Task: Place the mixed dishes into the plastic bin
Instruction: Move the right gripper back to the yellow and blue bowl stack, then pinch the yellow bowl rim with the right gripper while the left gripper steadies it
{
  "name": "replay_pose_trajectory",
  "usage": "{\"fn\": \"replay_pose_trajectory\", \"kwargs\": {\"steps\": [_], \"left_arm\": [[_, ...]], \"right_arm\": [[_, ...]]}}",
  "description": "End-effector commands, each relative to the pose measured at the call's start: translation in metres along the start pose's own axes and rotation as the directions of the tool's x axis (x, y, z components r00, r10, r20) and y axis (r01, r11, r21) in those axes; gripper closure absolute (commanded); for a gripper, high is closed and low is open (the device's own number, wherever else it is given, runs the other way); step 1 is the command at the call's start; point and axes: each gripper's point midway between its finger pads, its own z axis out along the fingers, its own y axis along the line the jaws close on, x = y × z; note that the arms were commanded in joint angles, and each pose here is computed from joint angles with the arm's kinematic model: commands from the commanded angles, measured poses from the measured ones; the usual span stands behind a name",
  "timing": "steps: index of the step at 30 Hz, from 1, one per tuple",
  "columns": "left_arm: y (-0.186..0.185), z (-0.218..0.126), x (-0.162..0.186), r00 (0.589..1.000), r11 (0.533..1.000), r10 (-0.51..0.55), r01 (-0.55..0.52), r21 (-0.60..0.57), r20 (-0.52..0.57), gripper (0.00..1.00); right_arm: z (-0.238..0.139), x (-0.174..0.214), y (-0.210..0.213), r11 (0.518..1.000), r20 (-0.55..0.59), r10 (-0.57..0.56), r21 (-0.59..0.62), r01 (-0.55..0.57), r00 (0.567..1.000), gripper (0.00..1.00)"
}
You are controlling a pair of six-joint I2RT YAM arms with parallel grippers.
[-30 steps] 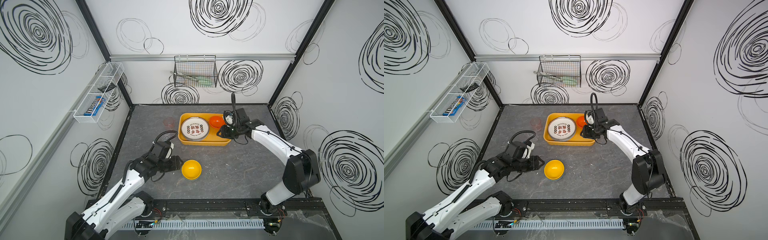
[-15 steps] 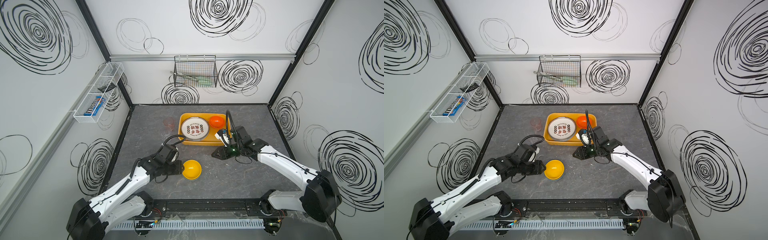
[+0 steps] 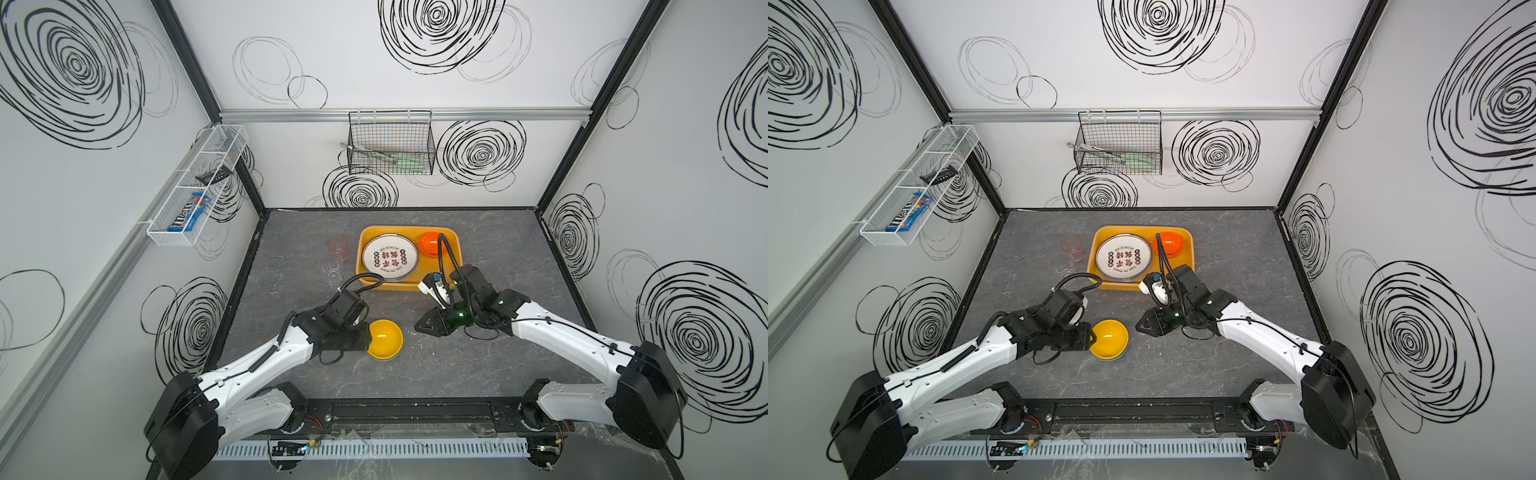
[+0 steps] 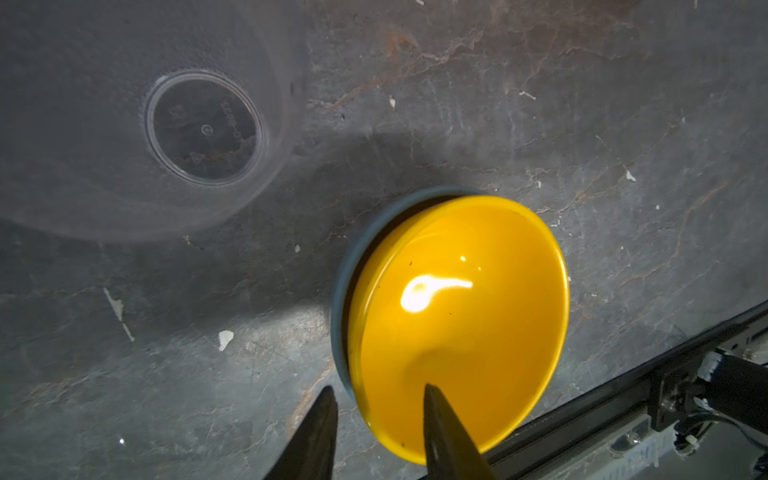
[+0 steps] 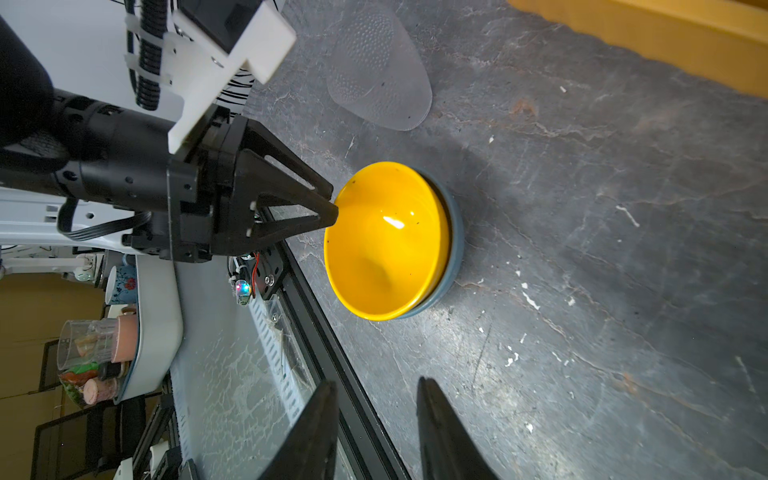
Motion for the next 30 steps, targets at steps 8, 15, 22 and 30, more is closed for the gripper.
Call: {"fn": "replay_pose_trajectory", "kwargs": {"steps": [8, 15, 22, 30], "left_arm": [[0.0035, 0.014, -0.0051, 1.0, 0.998, 0.021, -0.02, -0.054, 0.017, 0.69], [0.0048, 0.0155, -0.0056, 1.0, 0.997, 0.026, -0.025, -0.068, 0.016, 0.77], [0.005, 0.0156, -0.007, 0.999, 0.997, 0.033, -0.032, -0.075, 0.016, 0.85], [-0.0018, 0.0061, -0.0141, 0.998, 0.997, 0.044, -0.042, -0.064, 0.035, 0.92]], "right_arm": [[0.0034, 0.0018, -0.003, 1.0, 0.011, -0.02, 0.019, 0.02, 1.0, 0.63], [0.0052, 0.0032, -0.0054, 1.0, 0.01, -0.014, 0.023, 0.014, 1.0, 0.63], [0.0055, 0.0047, -0.0072, 1.0, 0.011, -0.007, 0.029, 0.006, 1.0, 0.62], [0.0073, 0.0059, -0.0097, 0.999, 0.013, 0.007, 0.032, -0.007, 1.0, 0.62]]}}
